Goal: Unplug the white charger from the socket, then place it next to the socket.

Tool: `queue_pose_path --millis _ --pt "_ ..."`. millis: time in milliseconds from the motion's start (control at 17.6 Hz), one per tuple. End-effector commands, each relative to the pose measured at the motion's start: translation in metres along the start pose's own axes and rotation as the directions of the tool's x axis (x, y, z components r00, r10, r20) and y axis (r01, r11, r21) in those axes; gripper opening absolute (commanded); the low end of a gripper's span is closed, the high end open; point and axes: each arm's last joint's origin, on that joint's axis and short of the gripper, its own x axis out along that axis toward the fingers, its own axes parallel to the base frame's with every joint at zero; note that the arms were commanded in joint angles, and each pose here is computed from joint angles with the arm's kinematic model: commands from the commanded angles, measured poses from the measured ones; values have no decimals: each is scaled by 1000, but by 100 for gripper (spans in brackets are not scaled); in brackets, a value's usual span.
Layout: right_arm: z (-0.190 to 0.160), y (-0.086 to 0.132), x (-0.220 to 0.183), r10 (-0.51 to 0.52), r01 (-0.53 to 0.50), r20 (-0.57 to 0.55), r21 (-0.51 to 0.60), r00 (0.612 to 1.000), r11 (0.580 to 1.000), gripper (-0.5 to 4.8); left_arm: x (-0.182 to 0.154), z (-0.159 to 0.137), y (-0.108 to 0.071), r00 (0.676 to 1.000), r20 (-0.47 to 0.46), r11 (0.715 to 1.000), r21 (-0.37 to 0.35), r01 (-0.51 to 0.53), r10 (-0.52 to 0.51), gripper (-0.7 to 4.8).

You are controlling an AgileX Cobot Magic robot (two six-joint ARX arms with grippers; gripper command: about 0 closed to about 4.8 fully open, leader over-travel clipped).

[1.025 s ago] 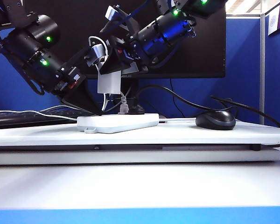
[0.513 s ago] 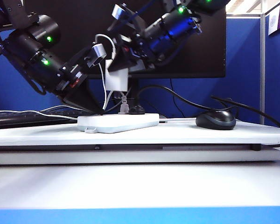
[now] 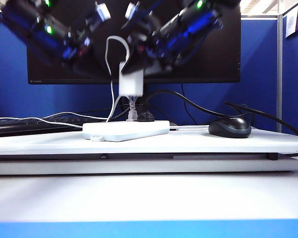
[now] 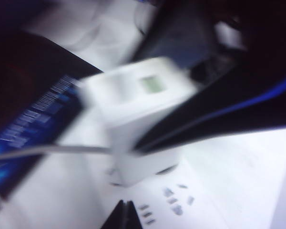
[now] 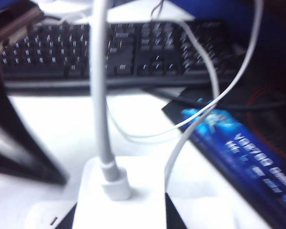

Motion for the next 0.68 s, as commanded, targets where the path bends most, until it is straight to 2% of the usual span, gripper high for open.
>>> queue_pose_path --millis 57,399,684 --pt "16 3 -22 -7 7 21 2 1000 1000 0 -15 18 -1 997 37 998 -6 -61 61 -6" --pt "22 6 -39 -7 7 -2 17 1000 1000 0 -44 43 -6 971 70 973 9 -229 228 -6" --pt "18 14 -53 16 -6 -105 95 994 995 0 -54 50 -10 960 90 963 20 -267 264 -6"
